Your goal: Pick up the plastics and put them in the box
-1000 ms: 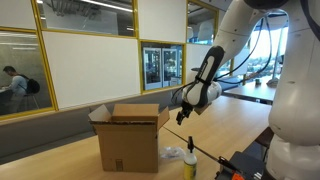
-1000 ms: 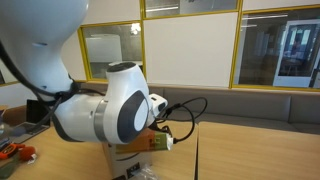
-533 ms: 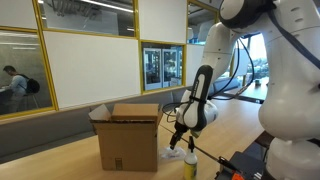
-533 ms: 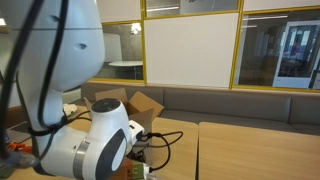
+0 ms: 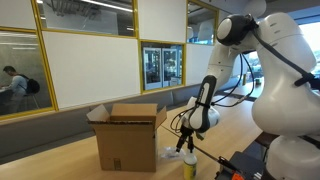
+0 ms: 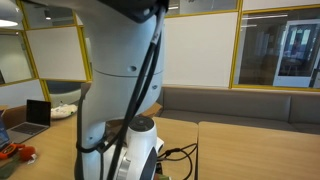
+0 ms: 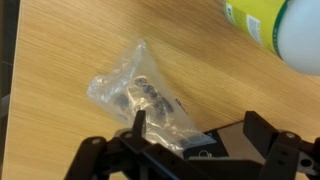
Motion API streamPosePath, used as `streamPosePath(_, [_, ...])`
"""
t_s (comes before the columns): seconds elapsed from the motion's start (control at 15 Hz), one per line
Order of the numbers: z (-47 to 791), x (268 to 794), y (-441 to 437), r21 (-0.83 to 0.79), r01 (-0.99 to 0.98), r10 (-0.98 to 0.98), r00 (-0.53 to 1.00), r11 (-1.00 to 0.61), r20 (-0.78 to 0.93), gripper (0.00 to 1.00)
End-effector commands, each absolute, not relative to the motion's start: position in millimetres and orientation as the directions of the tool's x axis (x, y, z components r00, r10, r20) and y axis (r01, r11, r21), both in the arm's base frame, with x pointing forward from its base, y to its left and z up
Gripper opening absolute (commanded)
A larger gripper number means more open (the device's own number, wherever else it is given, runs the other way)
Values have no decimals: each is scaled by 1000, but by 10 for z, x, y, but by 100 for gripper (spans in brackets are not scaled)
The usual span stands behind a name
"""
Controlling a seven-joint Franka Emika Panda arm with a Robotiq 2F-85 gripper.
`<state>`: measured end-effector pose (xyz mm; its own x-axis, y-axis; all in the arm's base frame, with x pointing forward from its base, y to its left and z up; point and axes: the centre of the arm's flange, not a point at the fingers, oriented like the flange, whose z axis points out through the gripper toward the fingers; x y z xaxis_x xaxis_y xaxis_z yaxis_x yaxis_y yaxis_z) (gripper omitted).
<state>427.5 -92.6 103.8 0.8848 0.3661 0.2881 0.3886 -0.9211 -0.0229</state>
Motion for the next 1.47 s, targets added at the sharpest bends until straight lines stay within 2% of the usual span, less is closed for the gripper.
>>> streamPosePath(0.0, [1029, 4493, -1087, -27, 433, 407, 864, -901, 296, 100])
streamPosePath(1.4, [253, 5169, -1551, -64, 613, 574, 767, -788, 286, 100])
